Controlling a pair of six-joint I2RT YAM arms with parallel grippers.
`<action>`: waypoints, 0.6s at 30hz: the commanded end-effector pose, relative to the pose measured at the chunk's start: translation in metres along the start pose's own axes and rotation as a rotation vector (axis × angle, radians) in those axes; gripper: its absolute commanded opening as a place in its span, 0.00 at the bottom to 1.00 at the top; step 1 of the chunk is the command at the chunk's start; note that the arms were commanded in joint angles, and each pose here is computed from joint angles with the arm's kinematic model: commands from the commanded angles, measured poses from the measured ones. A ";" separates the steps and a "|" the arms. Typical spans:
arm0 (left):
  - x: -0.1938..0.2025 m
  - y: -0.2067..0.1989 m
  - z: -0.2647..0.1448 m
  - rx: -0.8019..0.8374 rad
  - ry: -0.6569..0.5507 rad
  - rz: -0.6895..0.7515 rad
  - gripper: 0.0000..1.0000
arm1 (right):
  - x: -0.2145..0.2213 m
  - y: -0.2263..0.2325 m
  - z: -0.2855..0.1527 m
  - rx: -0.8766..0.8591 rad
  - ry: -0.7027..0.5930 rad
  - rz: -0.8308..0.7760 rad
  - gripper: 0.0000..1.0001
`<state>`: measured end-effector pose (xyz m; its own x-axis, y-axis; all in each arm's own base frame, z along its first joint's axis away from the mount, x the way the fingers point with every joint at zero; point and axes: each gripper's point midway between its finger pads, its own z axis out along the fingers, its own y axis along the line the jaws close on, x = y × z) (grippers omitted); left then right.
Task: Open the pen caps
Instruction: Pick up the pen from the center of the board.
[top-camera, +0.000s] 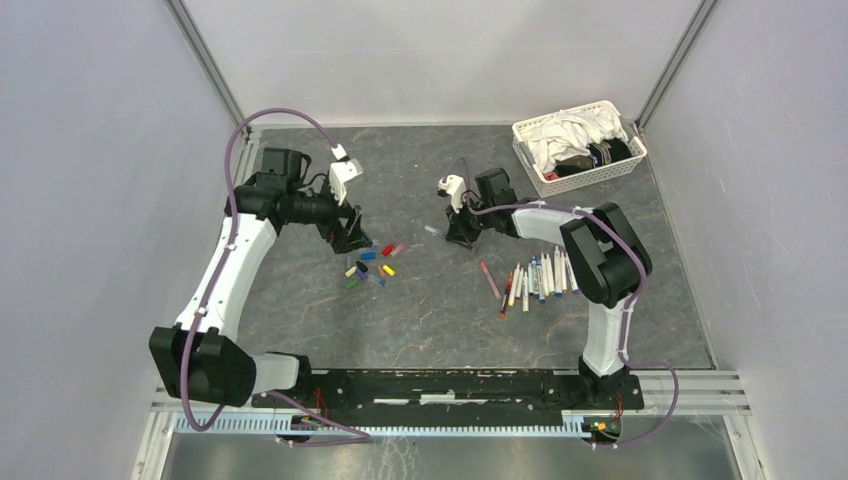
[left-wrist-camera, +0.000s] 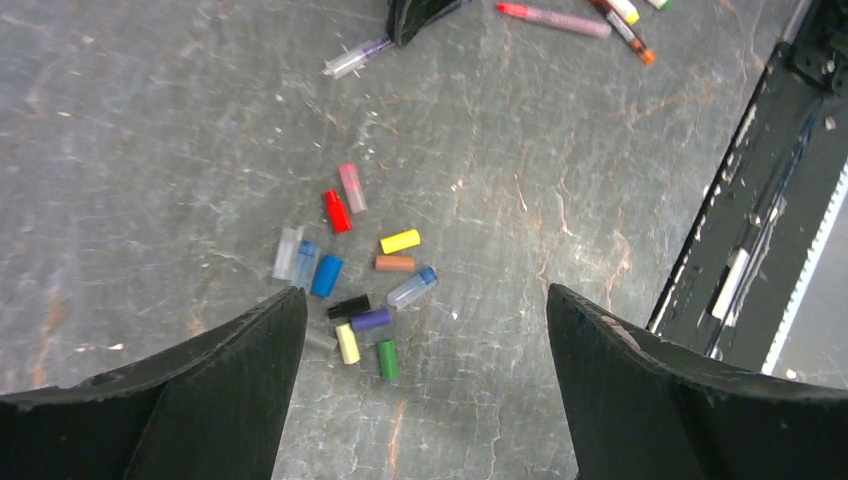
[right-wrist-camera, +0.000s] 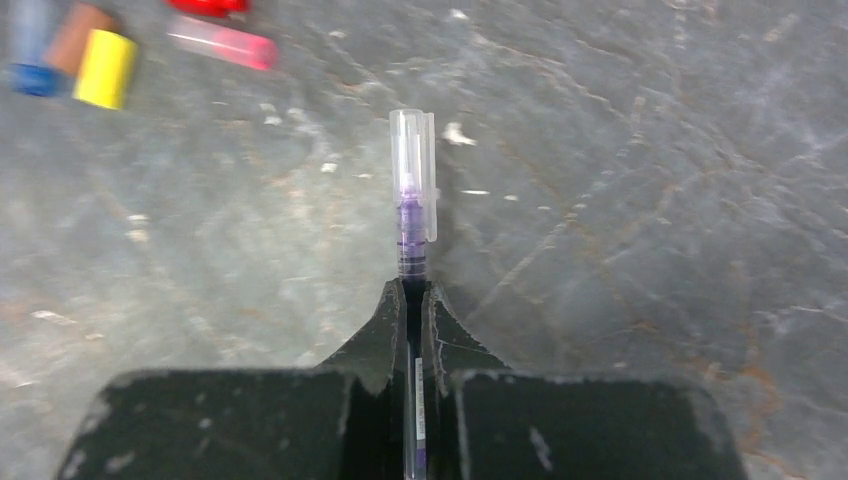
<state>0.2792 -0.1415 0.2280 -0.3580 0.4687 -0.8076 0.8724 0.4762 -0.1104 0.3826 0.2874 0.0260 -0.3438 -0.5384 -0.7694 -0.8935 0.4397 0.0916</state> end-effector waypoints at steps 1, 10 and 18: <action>0.024 -0.011 0.016 0.111 0.007 0.058 0.93 | -0.072 0.050 -0.030 -0.163 -0.235 -0.009 0.00; 0.038 -0.028 0.050 0.287 0.040 0.093 0.90 | -0.086 0.137 -0.051 -0.379 -0.272 -0.070 0.00; 0.047 -0.053 0.072 0.398 0.098 0.108 0.81 | -0.099 0.168 -0.063 -0.474 -0.329 -0.068 0.00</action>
<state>0.2479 -0.1858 0.1479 -0.3414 0.5822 -0.7379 0.9397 0.1955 -0.2805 0.2570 0.3604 0.1242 -0.2803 -0.3484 -0.8944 -0.9595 0.0730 0.2723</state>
